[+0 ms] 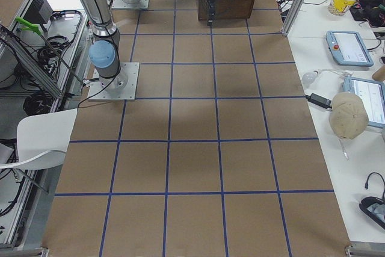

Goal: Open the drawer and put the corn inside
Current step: 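Lower the corn into the drawer and open the left gripper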

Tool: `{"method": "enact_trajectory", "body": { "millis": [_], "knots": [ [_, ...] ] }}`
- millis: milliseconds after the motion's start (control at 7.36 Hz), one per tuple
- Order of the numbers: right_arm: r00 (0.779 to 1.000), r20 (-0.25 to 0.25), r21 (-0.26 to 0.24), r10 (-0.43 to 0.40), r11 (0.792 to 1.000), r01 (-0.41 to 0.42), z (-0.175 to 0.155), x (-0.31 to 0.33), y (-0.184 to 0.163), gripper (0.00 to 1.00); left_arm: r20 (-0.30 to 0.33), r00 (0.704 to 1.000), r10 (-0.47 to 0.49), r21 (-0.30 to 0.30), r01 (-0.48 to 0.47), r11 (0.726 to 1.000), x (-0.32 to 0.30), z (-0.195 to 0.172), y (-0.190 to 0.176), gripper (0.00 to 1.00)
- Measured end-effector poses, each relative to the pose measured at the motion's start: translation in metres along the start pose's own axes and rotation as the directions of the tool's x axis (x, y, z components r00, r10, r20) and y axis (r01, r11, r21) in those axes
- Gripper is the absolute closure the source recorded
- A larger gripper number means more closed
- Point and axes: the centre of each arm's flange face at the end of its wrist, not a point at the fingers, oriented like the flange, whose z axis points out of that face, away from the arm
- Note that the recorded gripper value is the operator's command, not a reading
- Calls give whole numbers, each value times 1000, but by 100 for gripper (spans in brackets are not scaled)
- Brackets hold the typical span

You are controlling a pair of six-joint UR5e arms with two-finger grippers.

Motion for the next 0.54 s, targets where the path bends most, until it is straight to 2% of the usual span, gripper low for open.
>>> {"method": "enact_trajectory", "body": {
  "millis": [136, 272, 407, 543],
  "knots": [
    [1000, 0, 0, 0, 1000, 0, 0, 0, 0, 0, -2, 1000, -4, -4, 4, 1000, -2, 3, -1, 97],
    [1000, 0, 0, 0, 1000, 0, 0, 0, 0, 0, -3, 1000, -5, -8, 5, 1000, -3, 5, -2, 46],
    [1000, 0, -1, 0, 1000, 0, 0, 0, 0, 0, -4, 1000, -7, -10, 7, 1000, -4, 7, -3, 17],
    [1000, 0, -1, 0, 1000, 0, 0, 0, 0, 0, -3, 1000, -8, -10, 8, 1000, -5, 6, -3, 11]
  ]
}}
